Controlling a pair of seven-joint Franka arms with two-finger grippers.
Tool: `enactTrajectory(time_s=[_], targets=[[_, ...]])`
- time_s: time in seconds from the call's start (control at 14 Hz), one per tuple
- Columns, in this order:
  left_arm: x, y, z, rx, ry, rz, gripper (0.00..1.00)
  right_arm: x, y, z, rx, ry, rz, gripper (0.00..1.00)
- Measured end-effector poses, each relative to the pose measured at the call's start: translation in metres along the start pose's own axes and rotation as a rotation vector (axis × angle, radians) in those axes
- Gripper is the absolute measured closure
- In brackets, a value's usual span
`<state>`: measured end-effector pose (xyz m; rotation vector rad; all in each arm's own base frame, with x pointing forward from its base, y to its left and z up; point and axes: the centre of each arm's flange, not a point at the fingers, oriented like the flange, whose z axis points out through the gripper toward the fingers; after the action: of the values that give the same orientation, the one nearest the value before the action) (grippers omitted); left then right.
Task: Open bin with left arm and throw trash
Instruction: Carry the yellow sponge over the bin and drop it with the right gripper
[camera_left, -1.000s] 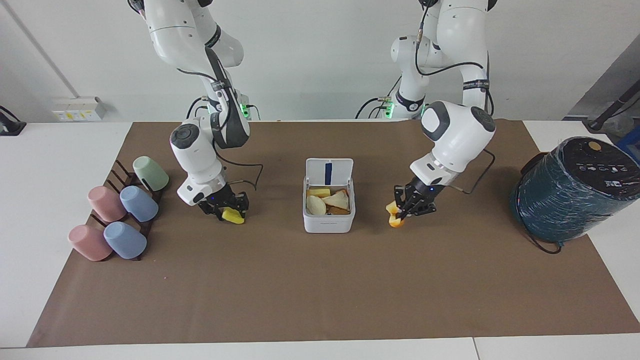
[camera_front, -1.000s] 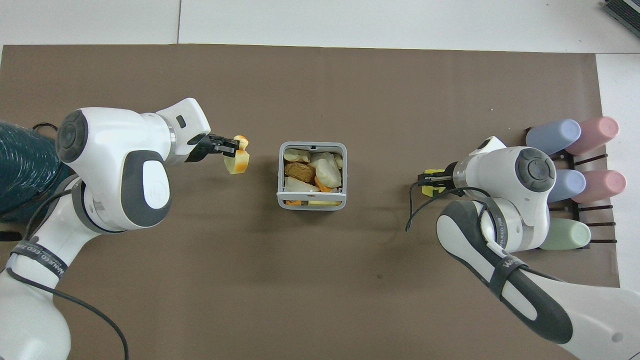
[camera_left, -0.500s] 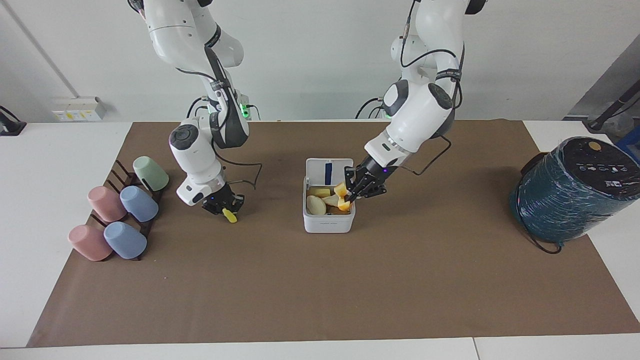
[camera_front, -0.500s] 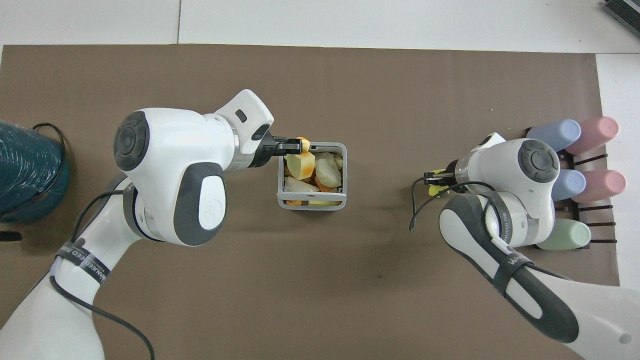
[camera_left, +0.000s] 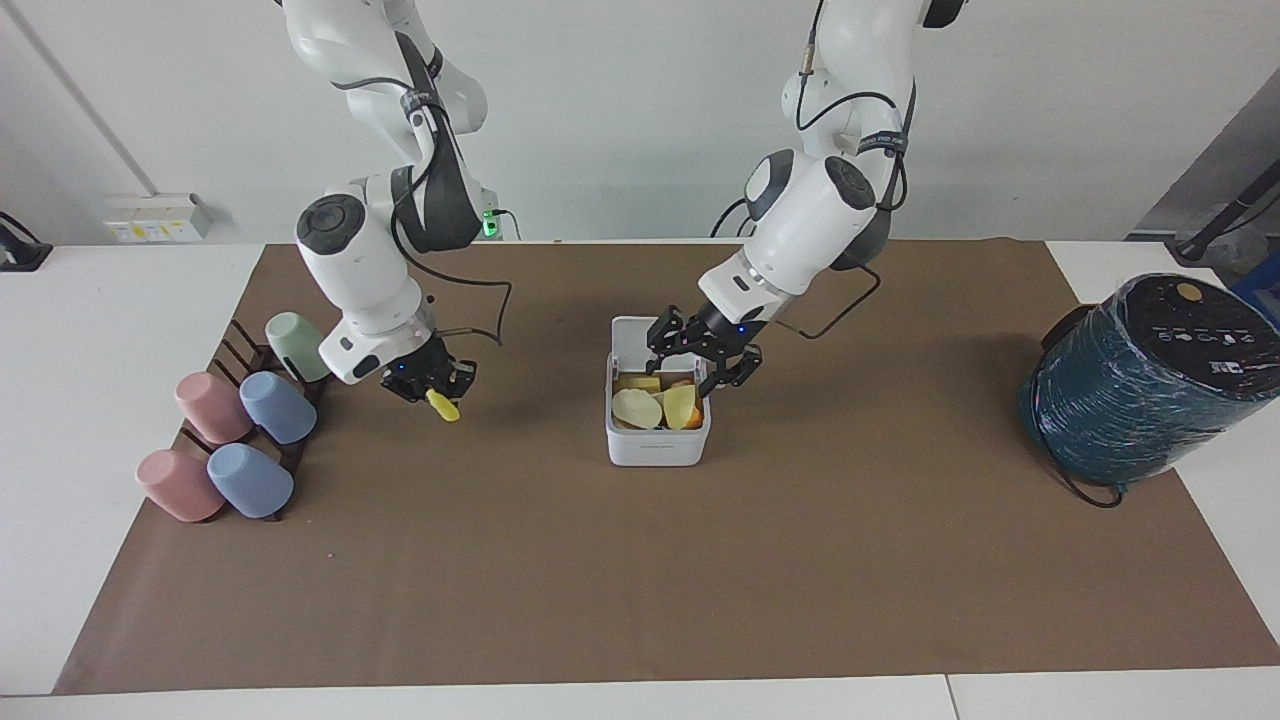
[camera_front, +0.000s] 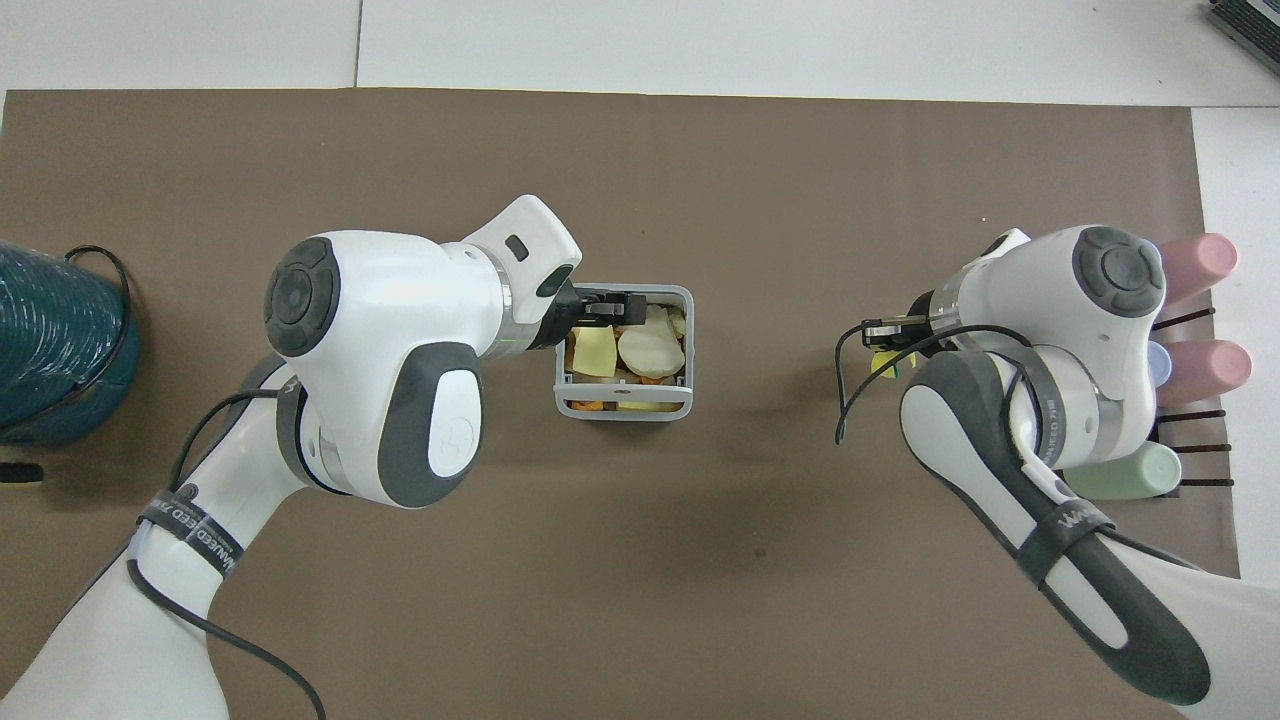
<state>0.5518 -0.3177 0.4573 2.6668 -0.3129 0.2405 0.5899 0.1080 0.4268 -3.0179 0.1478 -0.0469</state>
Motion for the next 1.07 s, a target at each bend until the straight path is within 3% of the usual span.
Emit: enactTrajectory(time_s=[0.29,0.57,0.71,0.93,1.07], targets=[[-0.002,-0.056,-0.088,0.165,-0.081,0.005,0.0,-0.012,-0.078,-0.03,0.172,0.016,0.212,0.94],[-0.014,-0.124,-0.171,0.295,-0.081,-0.079,0.0,-0.033,-0.163,-0.017,0.309,0.051,0.381,0.94],[-0.019,-0.154,-0.199,0.356,-0.087,-0.113,0.0,-0.042,-0.19,0.002,0.333,0.042,0.413,0.94],[-0.019,-0.158,-0.233,0.44,-0.122,-0.108,0.0,-0.049,-0.208,0.032,0.341,0.021,0.419,0.9],[-0.02,-0.15,-0.248,0.459,-0.141,-0.104,0.0,-0.052,-0.214,0.041,0.34,0.008,0.429,0.72]])
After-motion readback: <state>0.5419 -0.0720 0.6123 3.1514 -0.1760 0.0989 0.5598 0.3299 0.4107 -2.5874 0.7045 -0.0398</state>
